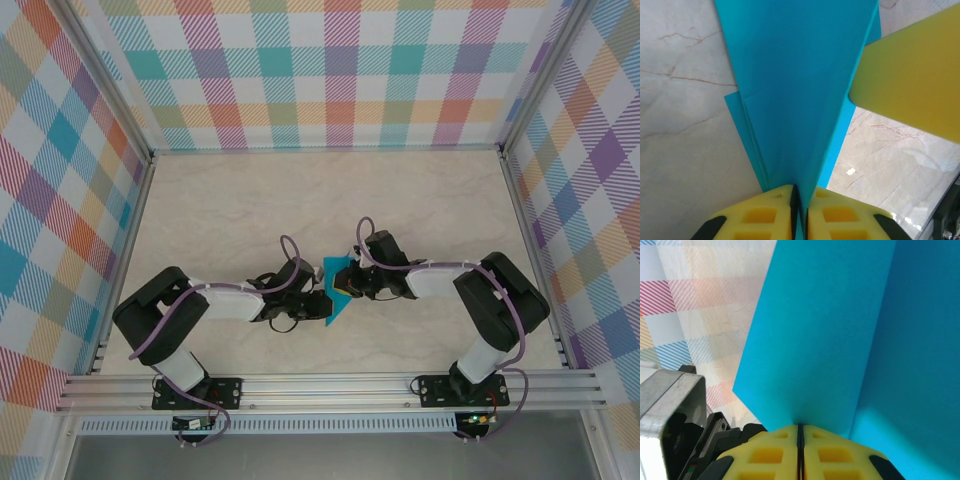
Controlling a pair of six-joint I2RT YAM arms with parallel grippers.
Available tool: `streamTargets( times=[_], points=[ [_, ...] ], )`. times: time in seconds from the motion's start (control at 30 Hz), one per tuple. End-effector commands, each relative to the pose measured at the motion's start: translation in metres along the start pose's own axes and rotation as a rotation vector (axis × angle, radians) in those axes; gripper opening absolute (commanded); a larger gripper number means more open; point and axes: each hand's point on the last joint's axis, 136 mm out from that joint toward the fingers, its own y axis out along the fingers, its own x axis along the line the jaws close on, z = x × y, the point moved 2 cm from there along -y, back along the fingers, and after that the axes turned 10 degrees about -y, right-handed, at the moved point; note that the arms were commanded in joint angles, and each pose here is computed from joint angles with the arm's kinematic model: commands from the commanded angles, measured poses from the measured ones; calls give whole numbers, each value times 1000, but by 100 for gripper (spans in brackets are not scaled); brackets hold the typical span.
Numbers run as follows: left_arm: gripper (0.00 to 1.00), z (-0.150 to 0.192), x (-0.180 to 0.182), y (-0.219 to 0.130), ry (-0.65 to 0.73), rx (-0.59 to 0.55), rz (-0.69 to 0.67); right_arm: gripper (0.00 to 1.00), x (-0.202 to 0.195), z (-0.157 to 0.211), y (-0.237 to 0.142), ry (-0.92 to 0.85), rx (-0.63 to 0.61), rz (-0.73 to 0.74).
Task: Fold a paper plane with a square sheet of paper (pick it up from the middle)
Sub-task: Fourth fold the wing at the center of the table.
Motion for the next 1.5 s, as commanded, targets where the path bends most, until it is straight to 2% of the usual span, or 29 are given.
streamTargets(
  times=[0.0, 0.3, 0.43, 0.6, 0.8, 1.0, 1.13, 1.4, 1.47],
  points=[
    [18, 4, 17, -7, -36, -4, -49, 9, 8, -6, 2, -16, -14, -16],
    [24, -3, 3, -17, -13, -53, 10, 9, 5, -4, 2, -14, -6, -5],
    [21, -3, 3, -15, -19, -57, 16, 9, 5, -5, 2, -15, -5, -6],
    [11, -4, 5, -15, -25, -71, 11, 9, 5, -4, 2, -13, -4, -3],
    [5, 1, 9, -11, -46, -40, 10, 10, 9, -5, -2, -25, -13, -15],
    [3, 2, 17, -5, -119, 15, 28, 11, 25, -6, -2, -51, 1, -98],
    [2, 0, 18, -3, -143, 44, 27, 11, 26, -7, 0, -48, 3, -102],
    [3, -4, 5, -9, -96, 62, 41, 12, 22, -11, -3, -35, -24, -64],
    [7, -6, 1, -11, -77, 51, 47, 13, 22, -9, -7, -45, -20, -43]
  ],
)
